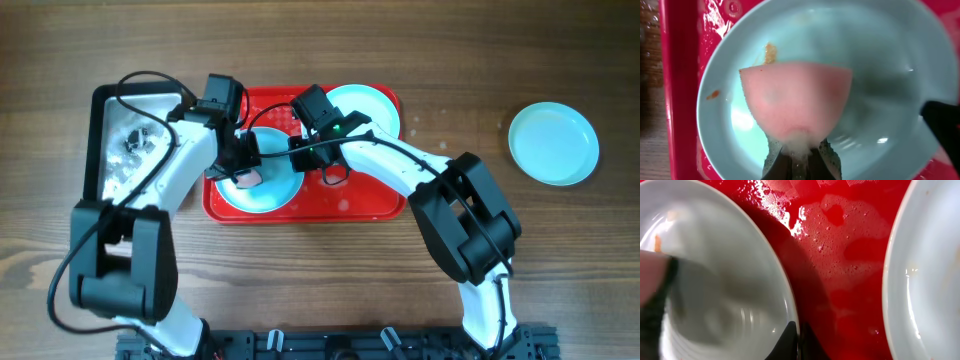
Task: Clean dirty plates on tray and stack at the side
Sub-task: 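Scrub the held plate with the sponge in the left gripper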
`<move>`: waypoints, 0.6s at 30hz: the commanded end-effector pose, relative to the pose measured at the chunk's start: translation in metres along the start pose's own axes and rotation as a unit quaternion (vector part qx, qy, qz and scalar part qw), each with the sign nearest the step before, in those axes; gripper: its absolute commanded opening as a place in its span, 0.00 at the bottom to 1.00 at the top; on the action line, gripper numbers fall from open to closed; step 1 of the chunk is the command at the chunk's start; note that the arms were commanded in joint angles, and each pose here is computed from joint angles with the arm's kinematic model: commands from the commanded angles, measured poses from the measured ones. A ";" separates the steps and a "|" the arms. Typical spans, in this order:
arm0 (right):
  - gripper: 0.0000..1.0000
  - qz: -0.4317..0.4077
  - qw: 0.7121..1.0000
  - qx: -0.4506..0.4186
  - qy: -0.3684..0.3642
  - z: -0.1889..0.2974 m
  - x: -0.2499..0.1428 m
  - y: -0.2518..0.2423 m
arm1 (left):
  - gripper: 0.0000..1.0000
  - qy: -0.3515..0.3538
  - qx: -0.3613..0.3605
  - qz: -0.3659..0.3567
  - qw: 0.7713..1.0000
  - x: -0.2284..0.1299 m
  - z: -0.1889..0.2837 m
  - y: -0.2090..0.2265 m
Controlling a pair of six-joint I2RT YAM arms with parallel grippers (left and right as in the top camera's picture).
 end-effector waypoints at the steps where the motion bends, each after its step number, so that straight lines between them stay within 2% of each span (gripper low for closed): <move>1: 0.04 0.002 1.000 0.008 0.003 -0.005 0.002 0.003 | 0.04 0.046 0.033 0.005 0.998 -0.010 -0.025 0.008; 6: 0.04 0.001 1.000 0.008 0.003 -0.005 0.002 0.003 | 0.04 0.089 0.052 0.007 0.995 -0.024 -0.027 0.014; 9: 0.04 0.001 1.000 0.009 0.005 -0.005 0.002 0.003 | 0.04 0.034 0.046 0.005 0.998 -0.008 -0.029 0.011; 11: 0.04 0.001 1.000 0.008 0.007 -0.005 0.001 0.003 | 0.04 -0.087 0.104 0.030 0.990 0.024 -0.034 0.015; 15: 0.04 0.001 1.000 0.007 0.008 -0.005 0.001 0.003 | 0.04 -0.131 0.115 0.034 0.984 0.036 -0.033 0.014; 18: 0.04 0.001 1.000 0.008 0.007 -0.005 0.001 0.003 | 0.04 -0.097 0.097 0.031 0.990 0.028 -0.036 0.013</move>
Point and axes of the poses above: each gripper's point midway between its finger pads, its own z axis back along the fingers, its own y axis along the line the jaws close on, x = y × z, the point moved 9 cm from there along z, back along the fingers, and after that the axes turned 2 degrees about z, right-handed, at the moved point
